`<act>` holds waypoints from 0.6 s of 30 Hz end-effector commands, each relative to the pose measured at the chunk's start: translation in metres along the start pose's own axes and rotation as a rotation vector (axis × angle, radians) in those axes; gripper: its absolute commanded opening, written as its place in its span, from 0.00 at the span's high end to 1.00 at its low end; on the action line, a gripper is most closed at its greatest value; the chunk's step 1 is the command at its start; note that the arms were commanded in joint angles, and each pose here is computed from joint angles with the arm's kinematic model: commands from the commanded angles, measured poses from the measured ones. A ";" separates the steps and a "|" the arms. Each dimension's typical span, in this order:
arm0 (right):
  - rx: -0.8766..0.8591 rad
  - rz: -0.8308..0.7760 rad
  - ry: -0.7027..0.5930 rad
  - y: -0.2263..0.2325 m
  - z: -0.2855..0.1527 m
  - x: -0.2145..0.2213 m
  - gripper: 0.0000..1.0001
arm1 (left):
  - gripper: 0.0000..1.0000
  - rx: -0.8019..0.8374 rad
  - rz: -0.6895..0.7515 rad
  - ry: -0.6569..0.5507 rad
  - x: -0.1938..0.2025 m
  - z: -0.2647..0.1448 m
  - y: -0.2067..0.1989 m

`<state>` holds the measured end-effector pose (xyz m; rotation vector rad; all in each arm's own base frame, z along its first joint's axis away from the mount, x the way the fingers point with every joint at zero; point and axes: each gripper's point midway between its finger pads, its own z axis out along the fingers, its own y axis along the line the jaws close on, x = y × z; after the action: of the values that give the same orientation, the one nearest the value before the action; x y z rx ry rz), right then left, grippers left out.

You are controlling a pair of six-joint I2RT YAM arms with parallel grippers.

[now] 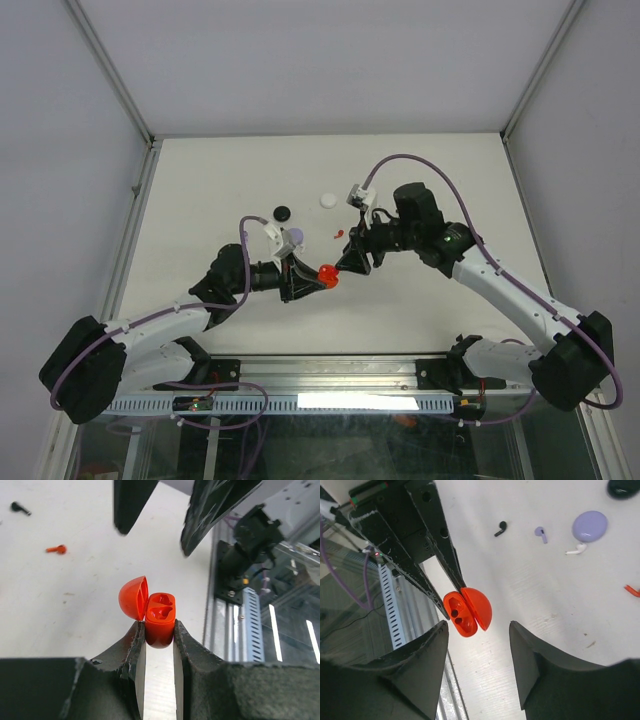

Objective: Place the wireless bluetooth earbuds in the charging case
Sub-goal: Open the charging case, then move the earbud to the center of the board.

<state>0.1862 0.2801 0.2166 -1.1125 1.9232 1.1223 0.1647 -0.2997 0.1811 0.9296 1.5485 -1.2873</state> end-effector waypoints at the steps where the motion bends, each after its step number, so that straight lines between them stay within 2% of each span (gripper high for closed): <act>1: 0.191 0.030 -0.052 -0.028 -0.007 -0.018 0.45 | 1.00 -0.162 0.083 -0.144 -0.013 -0.006 0.027; 11: 0.625 0.212 -0.027 -0.111 -0.018 0.001 0.44 | 1.00 -0.324 0.043 -0.180 0.003 -0.018 0.063; 18: 0.734 0.249 0.026 -0.156 0.006 0.013 0.45 | 1.00 -0.396 0.060 -0.242 0.001 -0.033 0.080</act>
<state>0.2819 0.2336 0.1380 -0.6015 2.3182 0.5123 0.2221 -0.2584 0.1298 0.5913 1.6401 -0.9970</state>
